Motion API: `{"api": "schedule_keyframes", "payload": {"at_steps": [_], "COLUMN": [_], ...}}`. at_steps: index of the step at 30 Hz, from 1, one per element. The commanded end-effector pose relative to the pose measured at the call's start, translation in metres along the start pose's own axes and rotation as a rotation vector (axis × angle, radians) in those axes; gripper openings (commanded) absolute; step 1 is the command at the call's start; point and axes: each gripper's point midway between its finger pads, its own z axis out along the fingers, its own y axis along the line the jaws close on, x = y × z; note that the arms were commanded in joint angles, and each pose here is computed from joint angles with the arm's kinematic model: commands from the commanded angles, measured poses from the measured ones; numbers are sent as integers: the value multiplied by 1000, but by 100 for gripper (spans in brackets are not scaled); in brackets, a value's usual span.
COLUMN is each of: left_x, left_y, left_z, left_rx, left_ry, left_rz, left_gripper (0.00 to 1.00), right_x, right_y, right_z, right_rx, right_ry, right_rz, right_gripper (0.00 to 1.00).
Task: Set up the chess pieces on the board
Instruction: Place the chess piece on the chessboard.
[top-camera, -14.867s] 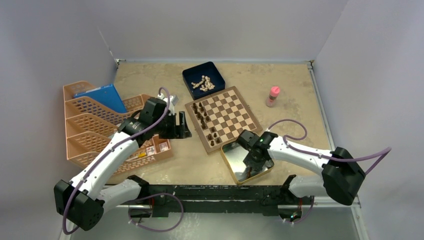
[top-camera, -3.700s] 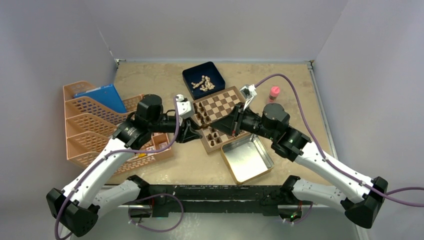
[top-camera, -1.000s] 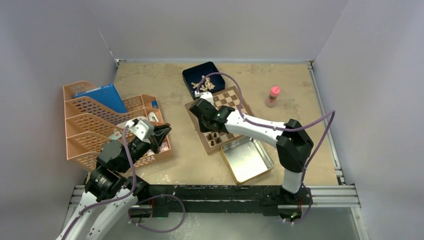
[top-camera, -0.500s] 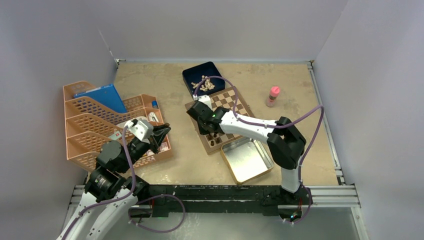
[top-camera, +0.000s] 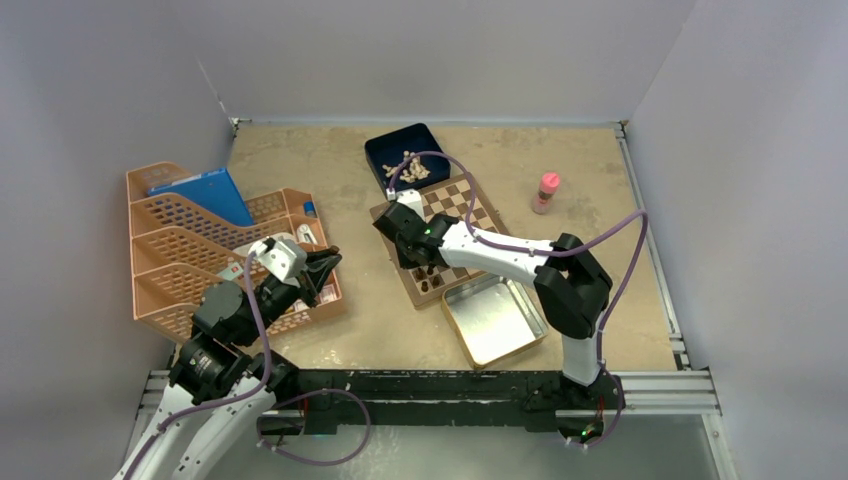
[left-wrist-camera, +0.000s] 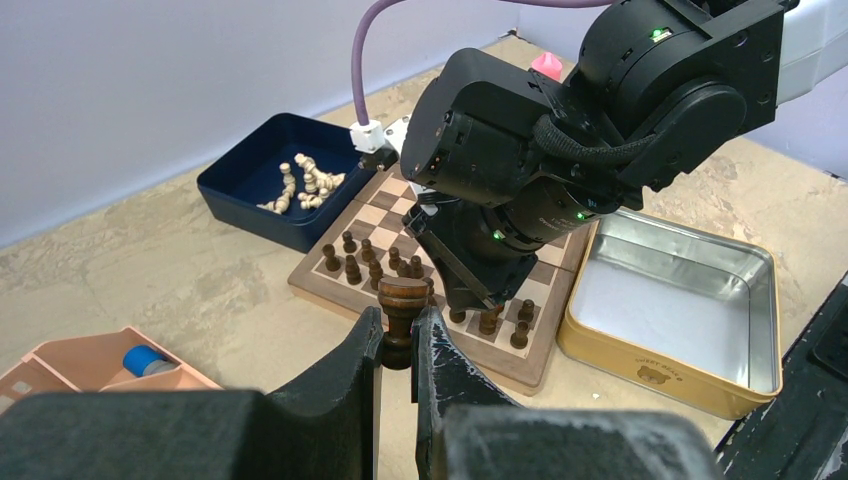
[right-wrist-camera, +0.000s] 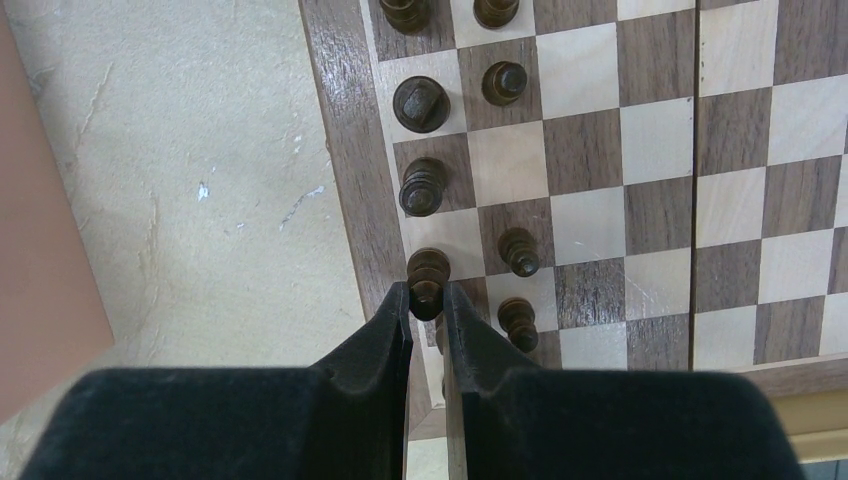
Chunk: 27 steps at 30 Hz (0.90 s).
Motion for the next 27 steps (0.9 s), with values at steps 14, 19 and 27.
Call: {"api": "schedule_keyframes", "payload": {"at_steps": [14,19,27], "left_x": [-9,-9,-9], "left_y": [-3,-3,-3], "left_z": [2,2,4], "left_rx": [12,15,17], "left_ry": [-37,-37,-33], "left_rz": [-20,-19,-18], "left_gripper": [0,0,0], "right_x": [-6,-4,1], "right_y": [-4,-6,-12], "right_z": [7,12,13], "right_rx": [28,45,72], "right_ry": [-26,-24,-16], "right_rz": [6,4,7], "right_gripper": [5,6,6]}}
